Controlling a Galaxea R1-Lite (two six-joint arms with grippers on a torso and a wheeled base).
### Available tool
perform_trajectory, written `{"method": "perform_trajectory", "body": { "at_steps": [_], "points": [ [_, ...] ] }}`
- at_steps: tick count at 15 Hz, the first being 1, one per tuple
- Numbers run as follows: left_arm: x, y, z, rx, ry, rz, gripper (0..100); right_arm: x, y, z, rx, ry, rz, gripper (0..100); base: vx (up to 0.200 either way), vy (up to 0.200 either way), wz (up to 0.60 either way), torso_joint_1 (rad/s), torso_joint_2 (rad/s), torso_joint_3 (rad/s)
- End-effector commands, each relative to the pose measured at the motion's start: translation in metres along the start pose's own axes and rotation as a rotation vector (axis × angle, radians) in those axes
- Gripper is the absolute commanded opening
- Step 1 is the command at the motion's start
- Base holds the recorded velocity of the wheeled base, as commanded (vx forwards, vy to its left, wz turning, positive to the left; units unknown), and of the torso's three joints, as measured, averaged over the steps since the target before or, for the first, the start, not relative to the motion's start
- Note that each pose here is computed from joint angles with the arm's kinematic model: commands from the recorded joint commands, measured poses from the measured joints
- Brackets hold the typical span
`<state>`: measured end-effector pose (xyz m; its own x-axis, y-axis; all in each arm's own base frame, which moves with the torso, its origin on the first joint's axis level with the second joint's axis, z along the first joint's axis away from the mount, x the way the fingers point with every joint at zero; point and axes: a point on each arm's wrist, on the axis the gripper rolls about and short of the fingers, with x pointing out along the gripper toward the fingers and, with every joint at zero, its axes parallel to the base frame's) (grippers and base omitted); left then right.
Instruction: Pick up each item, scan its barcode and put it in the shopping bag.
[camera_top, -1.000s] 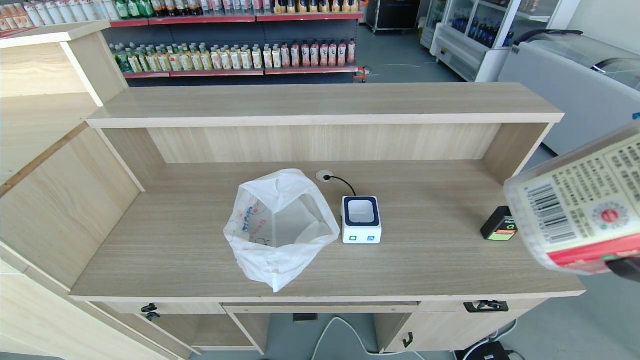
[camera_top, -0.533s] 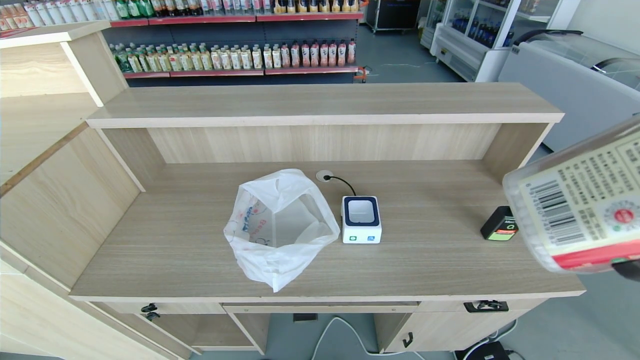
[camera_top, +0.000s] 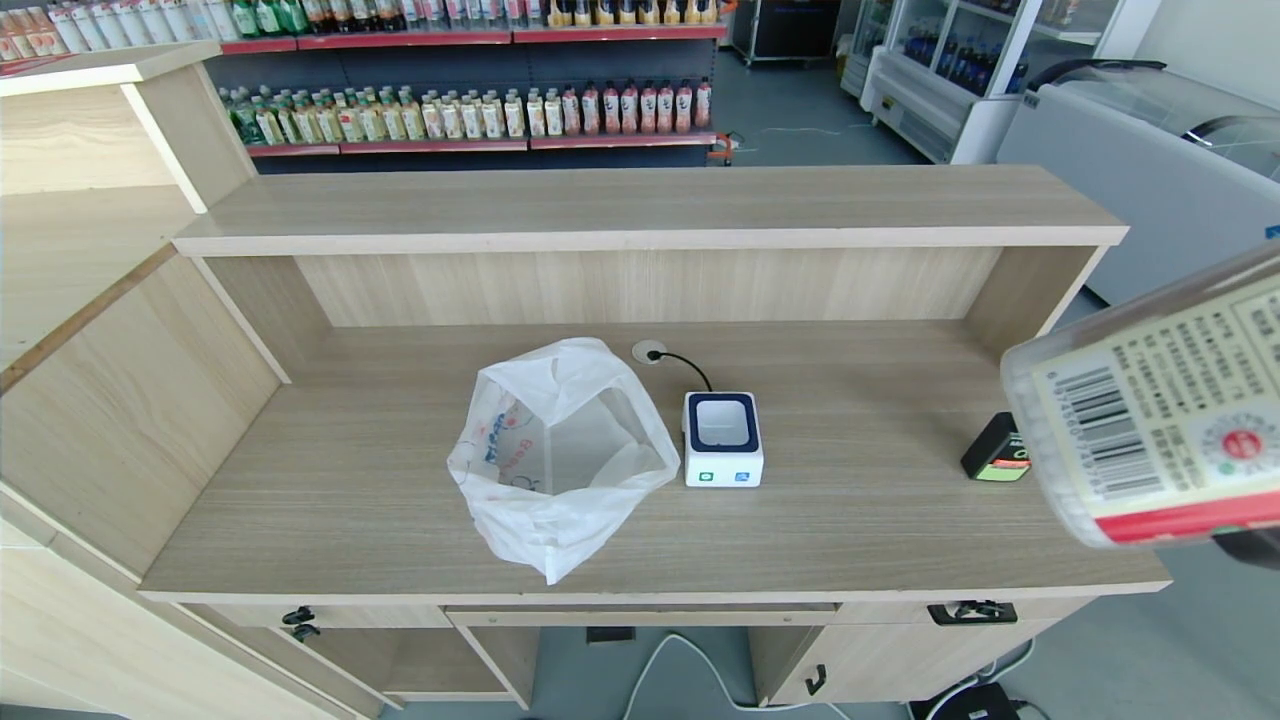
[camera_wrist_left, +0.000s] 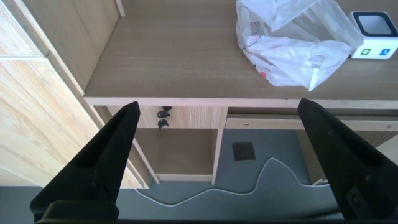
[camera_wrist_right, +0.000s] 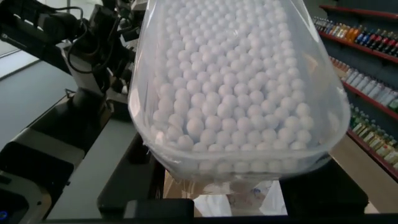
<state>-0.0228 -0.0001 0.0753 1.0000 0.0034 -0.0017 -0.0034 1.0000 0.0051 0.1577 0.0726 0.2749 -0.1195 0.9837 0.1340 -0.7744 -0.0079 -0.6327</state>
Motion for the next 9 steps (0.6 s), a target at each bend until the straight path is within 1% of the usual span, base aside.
{"method": "perform_trajectory", "body": {
  "at_steps": [1, 5, 6, 9],
  "points": [
    [0.0, 0.0, 0.0, -0.001, 0.0, 0.001, 100, 0.001, -0.003, -0.002, 0.001, 0.001, -0.002, 0, 0.0, 0.0, 0.0, 0.0, 0.0, 0.0],
    [0.0, 0.0, 0.0, -0.001, 0.0, 0.001, 100, 0.001, -0.006, -0.003, 0.0, 0.004, -0.018, 0, 0.0, 0.0, 0.0, 0.0, 0.0, 0.0],
    [0.0, 0.0, 0.0, -0.001, 0.0, 0.001, 100, -0.002, -0.011, -0.011, 0.053, 0.037, -0.162, 0, 0.0, 0.0, 0.0, 0.0, 0.0, 0.0],
    [0.0, 0.0, 0.0, 0.001, 0.0, 0.001, 100, -0.035, -0.021, -0.04, 0.217, 0.208, -0.432, 0, 0.0, 0.0, 0.0, 0.0, 0.0, 0.0]
  ]
}}
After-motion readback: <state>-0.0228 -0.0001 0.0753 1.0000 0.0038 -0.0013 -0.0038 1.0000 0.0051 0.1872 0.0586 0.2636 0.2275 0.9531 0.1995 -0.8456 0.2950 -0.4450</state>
